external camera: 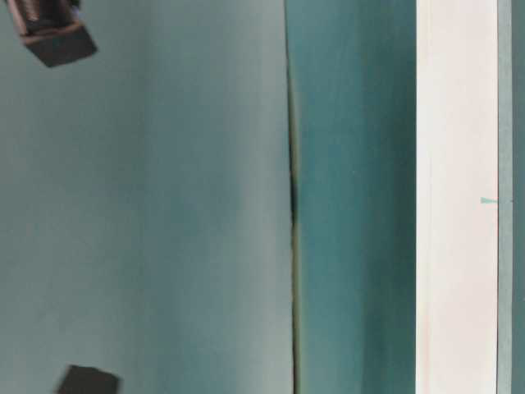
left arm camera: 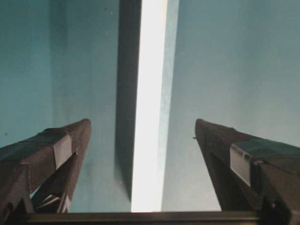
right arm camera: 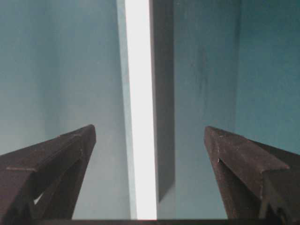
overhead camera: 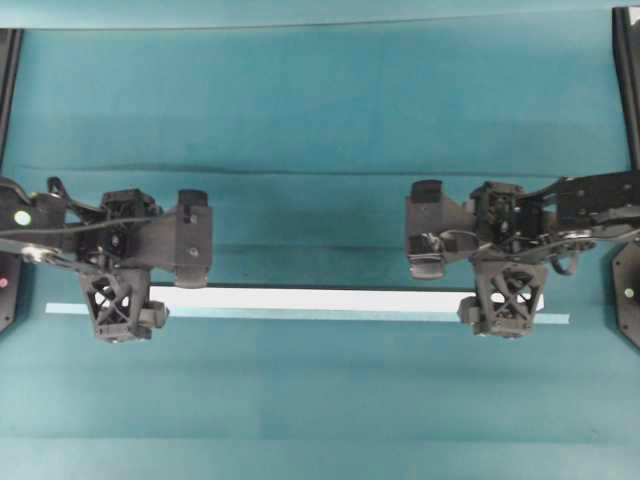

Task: Lift a wooden board with both hands.
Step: 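Lower both open grippers around the board's two ends, then close both grippers on the board ends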

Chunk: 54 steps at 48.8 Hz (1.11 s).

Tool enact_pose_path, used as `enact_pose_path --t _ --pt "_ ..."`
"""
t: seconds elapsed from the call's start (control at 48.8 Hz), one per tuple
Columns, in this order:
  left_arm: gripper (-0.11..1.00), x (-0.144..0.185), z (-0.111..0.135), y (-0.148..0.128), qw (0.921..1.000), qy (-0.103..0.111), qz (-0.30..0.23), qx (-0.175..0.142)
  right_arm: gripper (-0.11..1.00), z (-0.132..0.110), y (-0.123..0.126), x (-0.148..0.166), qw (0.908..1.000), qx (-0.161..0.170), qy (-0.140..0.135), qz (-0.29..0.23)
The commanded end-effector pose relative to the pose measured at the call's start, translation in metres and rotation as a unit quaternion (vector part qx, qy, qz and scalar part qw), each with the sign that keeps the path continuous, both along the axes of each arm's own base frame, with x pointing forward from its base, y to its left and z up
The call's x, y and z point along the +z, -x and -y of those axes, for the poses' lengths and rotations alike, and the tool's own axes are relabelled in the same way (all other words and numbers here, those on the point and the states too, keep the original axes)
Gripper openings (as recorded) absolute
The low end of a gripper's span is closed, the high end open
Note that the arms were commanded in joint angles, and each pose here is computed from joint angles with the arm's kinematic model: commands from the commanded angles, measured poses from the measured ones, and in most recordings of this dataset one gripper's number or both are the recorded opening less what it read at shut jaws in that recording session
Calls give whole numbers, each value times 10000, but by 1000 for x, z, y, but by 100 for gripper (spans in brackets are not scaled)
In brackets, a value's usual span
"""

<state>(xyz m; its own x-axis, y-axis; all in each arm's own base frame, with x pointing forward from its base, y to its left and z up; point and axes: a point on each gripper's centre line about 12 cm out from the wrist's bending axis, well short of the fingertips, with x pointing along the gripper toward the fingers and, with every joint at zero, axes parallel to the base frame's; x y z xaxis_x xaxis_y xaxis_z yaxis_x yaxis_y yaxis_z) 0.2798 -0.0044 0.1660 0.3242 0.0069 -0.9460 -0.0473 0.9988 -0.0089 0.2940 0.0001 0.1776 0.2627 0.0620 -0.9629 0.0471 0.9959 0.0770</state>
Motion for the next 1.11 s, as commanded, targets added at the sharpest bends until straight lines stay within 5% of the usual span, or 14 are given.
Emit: enact_pose_path --t 0.0,0.656,1.087 --pt "99 -3 2 -3 10000 -19 54 -52 95 -1 -3 -8 10000 54 21 -29" --pt "99 -49 2 -7 10000 -2 -77 -55 95 0 0 -50 9999 28 65 -116" --pt "99 -52 0 -8 10000 1 -23 -19 95 0 2 -73 9998 3 82 -180"
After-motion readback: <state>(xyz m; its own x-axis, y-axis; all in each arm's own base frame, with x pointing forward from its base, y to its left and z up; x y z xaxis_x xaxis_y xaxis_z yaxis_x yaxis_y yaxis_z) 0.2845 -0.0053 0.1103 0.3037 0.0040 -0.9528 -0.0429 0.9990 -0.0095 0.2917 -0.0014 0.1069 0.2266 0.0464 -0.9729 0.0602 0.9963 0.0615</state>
